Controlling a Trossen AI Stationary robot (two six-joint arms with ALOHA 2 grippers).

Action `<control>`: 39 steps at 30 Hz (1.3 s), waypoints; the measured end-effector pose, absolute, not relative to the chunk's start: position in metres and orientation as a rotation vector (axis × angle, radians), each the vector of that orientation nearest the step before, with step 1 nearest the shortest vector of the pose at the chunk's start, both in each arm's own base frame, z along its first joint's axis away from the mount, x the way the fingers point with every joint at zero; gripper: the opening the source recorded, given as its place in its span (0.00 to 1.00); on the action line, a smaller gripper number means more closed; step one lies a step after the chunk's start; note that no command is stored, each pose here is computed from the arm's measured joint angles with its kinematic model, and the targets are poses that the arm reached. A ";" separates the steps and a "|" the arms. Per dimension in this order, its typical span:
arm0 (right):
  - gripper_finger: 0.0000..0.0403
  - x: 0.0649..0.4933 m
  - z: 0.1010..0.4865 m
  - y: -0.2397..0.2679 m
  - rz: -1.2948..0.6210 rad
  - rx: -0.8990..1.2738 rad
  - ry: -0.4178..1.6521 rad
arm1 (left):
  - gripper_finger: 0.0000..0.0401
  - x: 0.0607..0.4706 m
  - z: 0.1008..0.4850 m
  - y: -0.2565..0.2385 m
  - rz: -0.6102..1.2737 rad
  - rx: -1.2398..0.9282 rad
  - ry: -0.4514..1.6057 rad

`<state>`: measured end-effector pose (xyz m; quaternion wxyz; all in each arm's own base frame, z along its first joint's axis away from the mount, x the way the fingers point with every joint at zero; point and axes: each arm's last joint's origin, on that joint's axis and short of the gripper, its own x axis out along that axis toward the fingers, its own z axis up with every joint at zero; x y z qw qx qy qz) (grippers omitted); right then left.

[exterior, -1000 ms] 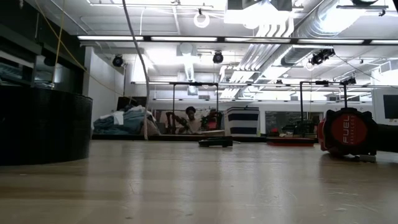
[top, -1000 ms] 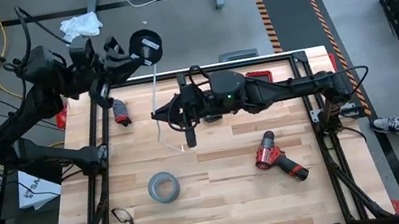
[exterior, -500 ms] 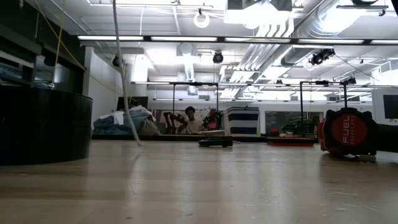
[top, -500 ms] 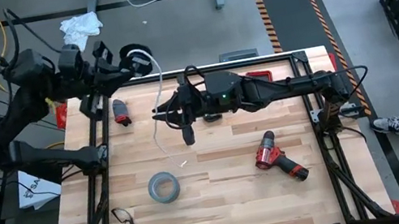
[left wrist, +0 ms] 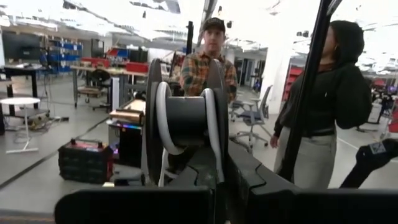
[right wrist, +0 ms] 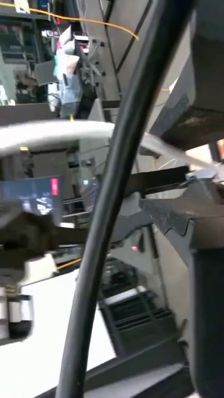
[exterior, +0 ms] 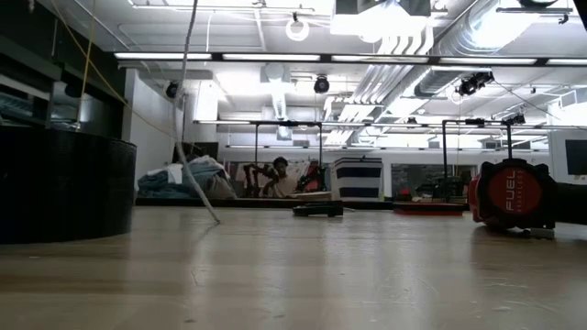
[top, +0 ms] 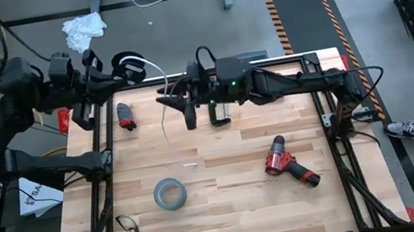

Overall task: Coil cords
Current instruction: Coil the white wire

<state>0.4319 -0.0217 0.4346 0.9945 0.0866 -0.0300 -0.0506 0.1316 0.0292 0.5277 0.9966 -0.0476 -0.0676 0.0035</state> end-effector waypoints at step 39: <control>0.31 0.415 0.447 -0.052 -0.220 0.201 -0.058 | 0.00 0.128 0.536 0.031 0.106 -0.103 -0.226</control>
